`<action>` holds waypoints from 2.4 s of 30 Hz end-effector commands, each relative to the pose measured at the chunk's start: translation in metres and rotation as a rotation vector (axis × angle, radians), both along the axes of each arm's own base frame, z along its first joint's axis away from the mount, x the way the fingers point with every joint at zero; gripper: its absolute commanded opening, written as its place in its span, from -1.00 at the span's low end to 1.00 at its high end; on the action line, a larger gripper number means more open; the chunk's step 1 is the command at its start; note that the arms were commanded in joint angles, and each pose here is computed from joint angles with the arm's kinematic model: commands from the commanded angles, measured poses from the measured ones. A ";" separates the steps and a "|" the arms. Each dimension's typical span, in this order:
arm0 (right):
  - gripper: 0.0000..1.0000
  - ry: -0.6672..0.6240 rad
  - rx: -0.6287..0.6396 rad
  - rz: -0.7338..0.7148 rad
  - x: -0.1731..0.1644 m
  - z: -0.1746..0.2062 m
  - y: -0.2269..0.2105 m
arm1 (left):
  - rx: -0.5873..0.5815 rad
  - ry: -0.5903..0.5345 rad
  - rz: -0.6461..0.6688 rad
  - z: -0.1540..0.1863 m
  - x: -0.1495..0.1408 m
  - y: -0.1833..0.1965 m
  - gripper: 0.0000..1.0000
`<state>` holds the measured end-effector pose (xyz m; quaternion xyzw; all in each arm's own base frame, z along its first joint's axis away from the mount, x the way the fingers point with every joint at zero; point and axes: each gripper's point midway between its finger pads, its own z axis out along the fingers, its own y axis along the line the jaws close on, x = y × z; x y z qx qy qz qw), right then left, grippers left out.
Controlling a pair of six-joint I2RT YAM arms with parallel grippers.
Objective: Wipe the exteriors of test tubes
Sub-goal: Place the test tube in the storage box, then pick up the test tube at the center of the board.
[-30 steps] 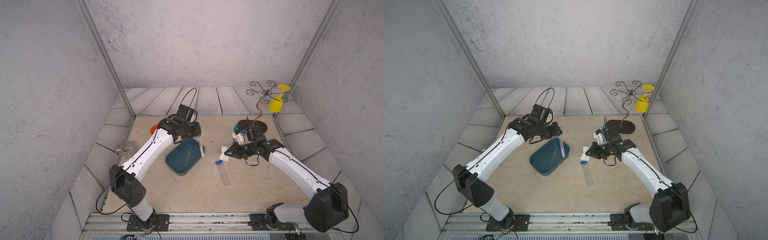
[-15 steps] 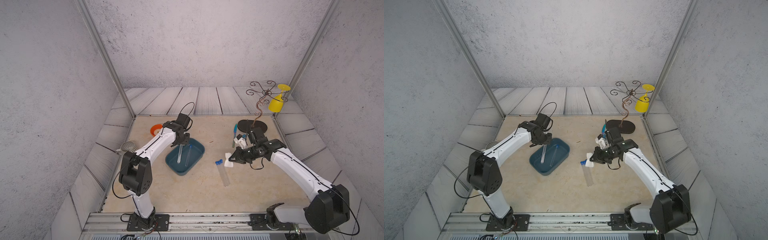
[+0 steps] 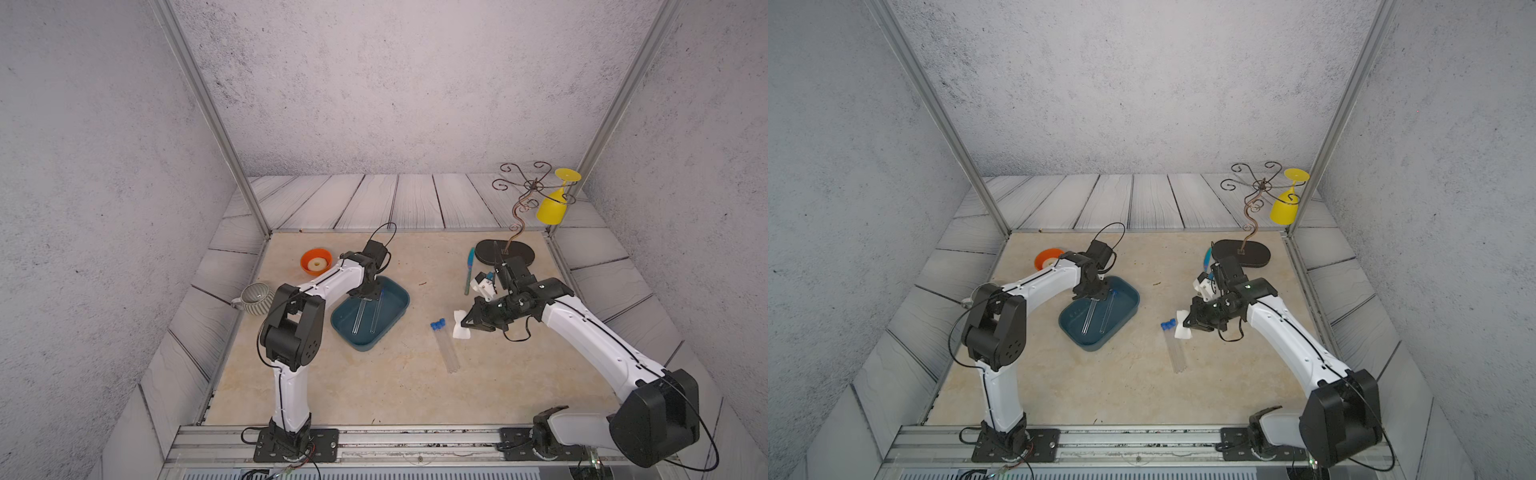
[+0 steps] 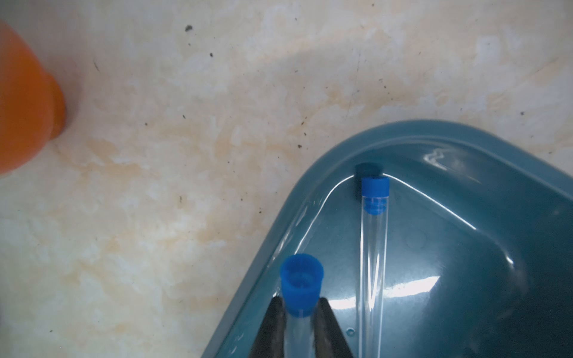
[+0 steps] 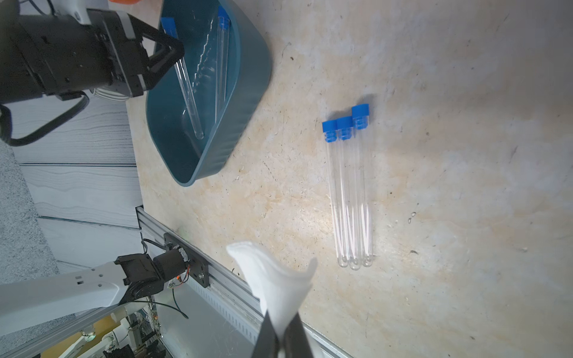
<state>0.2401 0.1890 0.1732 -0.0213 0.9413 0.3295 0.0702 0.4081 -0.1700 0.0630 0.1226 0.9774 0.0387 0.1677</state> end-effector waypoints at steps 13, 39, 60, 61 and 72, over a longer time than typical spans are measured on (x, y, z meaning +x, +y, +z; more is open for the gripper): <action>-0.87 -0.007 -0.019 0.008 -0.003 0.002 -0.005 | 0.018 0.001 -0.013 -0.009 -0.001 -0.003 0.10; -0.86 -0.052 -0.005 -0.197 0.037 -0.003 -0.053 | -0.252 0.290 -0.045 0.087 -0.112 -0.172 -0.11; -0.85 0.002 -0.038 -0.241 -0.006 -0.023 -0.065 | -0.253 0.455 -0.060 -0.023 -0.140 -0.218 -0.29; -0.85 0.003 -0.038 -0.242 -0.006 -0.024 -0.065 | -0.250 0.453 -0.059 -0.026 -0.140 -0.218 -0.29; -0.85 0.004 -0.032 -0.254 -0.008 -0.024 -0.065 | -0.210 0.403 -0.044 -0.039 -0.131 -0.210 -0.31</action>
